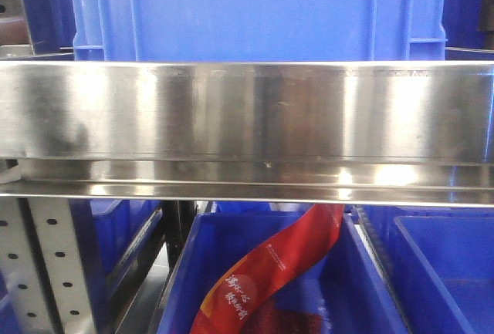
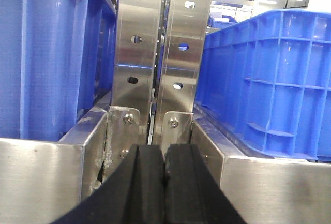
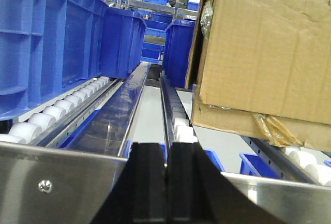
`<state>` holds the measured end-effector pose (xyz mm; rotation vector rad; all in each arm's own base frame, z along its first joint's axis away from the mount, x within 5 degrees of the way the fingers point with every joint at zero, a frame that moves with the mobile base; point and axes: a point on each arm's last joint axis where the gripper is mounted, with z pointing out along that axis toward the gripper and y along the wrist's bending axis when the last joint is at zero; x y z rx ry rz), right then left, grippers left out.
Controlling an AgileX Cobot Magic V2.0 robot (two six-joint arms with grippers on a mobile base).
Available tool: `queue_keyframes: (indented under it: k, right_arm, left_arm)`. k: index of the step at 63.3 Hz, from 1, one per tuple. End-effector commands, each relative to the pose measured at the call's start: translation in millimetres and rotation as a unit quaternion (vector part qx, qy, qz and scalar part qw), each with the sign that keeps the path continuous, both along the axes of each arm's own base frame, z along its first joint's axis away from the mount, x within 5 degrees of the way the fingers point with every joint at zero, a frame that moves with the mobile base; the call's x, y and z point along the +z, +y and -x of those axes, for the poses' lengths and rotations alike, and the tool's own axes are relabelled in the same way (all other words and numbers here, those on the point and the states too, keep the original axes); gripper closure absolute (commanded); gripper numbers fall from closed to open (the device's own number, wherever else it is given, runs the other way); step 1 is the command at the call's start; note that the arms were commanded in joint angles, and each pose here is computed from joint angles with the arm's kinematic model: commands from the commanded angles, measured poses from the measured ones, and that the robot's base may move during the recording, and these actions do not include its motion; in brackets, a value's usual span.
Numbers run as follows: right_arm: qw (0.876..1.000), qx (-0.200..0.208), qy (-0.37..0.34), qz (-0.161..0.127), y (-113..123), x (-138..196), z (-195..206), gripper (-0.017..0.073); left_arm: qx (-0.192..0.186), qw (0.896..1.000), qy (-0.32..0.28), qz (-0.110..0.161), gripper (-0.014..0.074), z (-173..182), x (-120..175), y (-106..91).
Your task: Grab PVC pipe and place in blue bin
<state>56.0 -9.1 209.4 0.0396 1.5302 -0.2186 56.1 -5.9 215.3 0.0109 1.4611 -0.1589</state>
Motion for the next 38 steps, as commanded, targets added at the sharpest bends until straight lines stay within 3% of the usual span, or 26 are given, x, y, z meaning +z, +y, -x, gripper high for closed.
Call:
queue_keyframes:
  k: [1,38]
  right_arm:
    - [1.0,-0.003,-0.015,0.002,-0.3,2.5,0.5,0.0727]
    - [1.0,-0.003,-0.015,0.002,-0.3,2.5,0.5,0.0727]
  left_arm:
    - [0.002,1.0,-0.01,-0.002,0.0704,0.7,1.8,0.3]
    - [0.002,1.0,-0.01,-0.002,0.0704,0.7,1.8,0.3]
